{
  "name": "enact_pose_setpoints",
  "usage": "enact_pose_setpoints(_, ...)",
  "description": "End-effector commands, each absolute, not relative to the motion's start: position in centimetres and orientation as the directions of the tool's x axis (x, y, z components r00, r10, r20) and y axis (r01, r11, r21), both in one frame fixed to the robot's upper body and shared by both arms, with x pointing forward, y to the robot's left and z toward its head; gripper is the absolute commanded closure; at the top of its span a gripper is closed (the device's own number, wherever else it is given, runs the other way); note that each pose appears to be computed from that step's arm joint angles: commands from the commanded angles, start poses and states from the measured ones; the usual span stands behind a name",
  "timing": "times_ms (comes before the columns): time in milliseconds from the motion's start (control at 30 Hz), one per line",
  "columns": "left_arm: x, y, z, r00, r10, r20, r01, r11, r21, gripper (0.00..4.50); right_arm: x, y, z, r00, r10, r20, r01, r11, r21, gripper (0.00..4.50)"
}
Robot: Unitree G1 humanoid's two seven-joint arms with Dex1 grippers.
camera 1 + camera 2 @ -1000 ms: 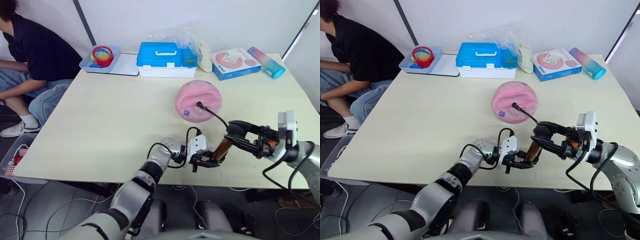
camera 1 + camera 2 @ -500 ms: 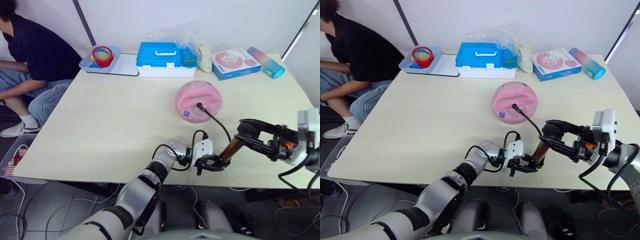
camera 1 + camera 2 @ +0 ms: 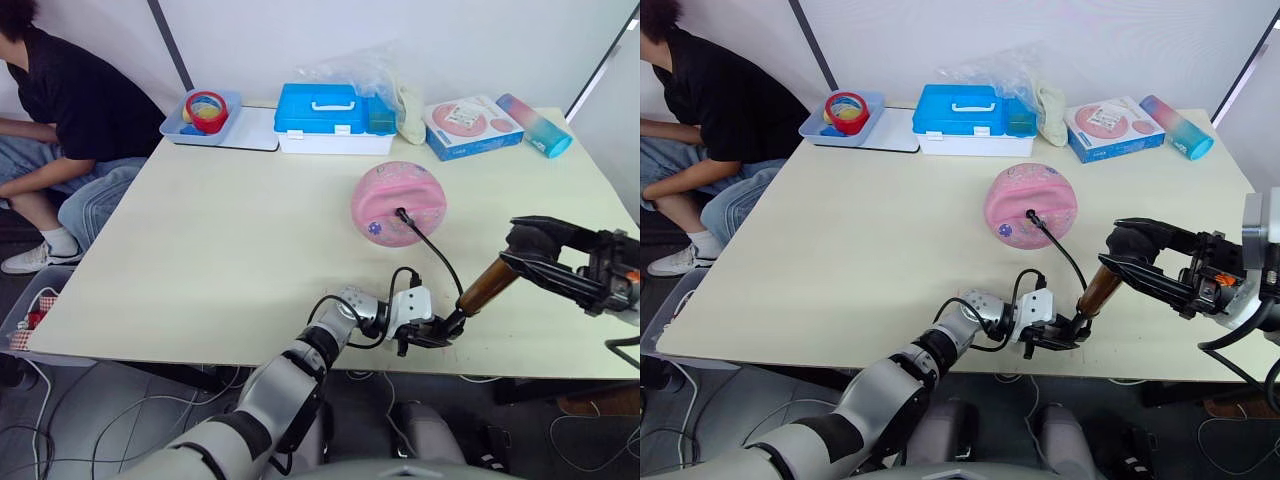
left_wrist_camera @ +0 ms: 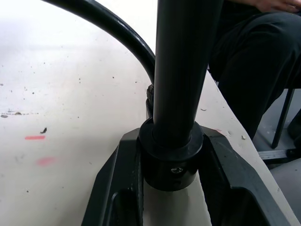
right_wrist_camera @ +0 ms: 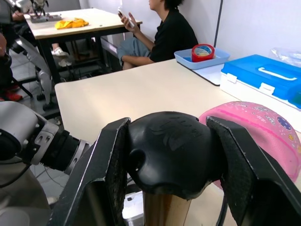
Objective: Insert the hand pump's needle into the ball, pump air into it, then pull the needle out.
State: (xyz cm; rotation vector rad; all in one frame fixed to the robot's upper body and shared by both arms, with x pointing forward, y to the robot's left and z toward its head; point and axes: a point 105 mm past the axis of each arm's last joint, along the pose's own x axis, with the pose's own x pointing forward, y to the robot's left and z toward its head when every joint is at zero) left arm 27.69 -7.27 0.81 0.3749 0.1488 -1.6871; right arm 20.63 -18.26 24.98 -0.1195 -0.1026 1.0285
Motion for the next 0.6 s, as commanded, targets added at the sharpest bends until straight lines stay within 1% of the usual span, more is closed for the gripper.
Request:
enact_pose_setpoints(33,26.9,-8.0,0.4,-0.140,-0.925,-0.352,0.972,-0.197,0.130,3.42,19.9,-19.0,27.6,0.543,0.836,0.074,-0.803,0.543,-0.244,2.43)
enact_pose_setpoints(167,26.9,-8.1,0.5,-0.132,-0.927,-0.350,0.971,-0.192,0.144,3.42,19.7,-19.1,28.1,0.547,0.833,0.080,-0.800,0.548,-0.243,2.43)
enact_pose_setpoints(300,27.0,-8.2,0.4,-0.119,-0.927,-0.354,0.968,-0.188,0.167,3.42,19.8,-19.1,28.2,0.558,0.828,0.055,-0.794,0.552,-0.253,2.43)
enact_pose_setpoints(400,27.0,-8.2,0.4,-0.103,-0.930,-0.353,0.966,-0.179,0.188,3.42,20.3,-19.5,29.2,0.580,0.810,0.086,-0.775,0.582,-0.247,2.43)
enact_pose_setpoints(500,27.0,-8.1,0.2,-0.091,-0.931,-0.354,0.964,-0.171,0.203,3.42,20.4,-19.5,30.0,0.580,0.807,0.107,-0.774,0.588,-0.236,2.43)
enact_pose_setpoints(600,27.1,-8.1,0.1,-0.075,-0.932,-0.356,0.962,-0.162,0.221,3.42,20.6,-19.4,29.8,0.587,0.806,0.084,-0.779,0.590,-0.213,2.43)
